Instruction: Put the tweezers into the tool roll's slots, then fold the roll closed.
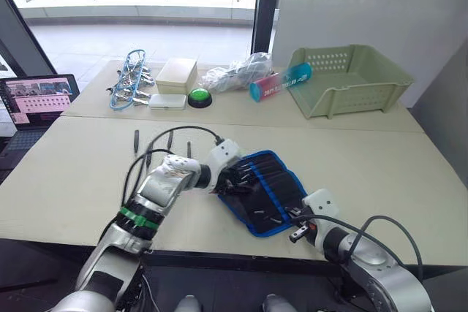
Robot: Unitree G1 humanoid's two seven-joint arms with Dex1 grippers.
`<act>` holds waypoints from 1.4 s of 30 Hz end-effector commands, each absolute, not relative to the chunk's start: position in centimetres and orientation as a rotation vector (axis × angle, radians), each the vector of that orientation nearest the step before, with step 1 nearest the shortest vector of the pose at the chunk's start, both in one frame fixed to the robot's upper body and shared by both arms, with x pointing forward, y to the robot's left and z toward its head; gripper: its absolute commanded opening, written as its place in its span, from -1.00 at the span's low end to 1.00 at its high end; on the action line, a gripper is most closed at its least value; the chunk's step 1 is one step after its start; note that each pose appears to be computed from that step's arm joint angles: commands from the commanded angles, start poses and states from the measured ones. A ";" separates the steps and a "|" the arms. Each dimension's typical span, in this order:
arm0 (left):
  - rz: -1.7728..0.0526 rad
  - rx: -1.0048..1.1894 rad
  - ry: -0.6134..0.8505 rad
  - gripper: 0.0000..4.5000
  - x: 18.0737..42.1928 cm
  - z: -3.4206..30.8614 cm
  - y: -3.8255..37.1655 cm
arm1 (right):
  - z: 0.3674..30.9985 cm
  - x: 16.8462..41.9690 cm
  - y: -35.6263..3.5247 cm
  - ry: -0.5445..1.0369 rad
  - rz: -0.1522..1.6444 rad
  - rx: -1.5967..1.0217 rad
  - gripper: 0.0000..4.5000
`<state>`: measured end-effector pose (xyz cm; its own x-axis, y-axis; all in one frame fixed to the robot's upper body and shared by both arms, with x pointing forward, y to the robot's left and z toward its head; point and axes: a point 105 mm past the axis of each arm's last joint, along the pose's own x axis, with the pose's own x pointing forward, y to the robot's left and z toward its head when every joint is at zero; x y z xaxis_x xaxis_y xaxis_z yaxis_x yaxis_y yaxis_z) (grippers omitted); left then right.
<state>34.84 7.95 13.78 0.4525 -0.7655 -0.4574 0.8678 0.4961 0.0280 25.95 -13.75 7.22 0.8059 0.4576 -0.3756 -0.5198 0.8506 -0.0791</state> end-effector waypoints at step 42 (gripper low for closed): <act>0.015 0.049 0.273 0.98 37.0 9.4 32.4 | 4.9 26.3 -15.3 0.396 0.469 -0.140 -1.00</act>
<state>36.54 31.97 9.95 0.9695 -0.0075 -0.2450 0.0093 0.9999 0.0061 26.66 -14.75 6.97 0.8345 0.4486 -0.3200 -0.4913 0.8687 -0.0635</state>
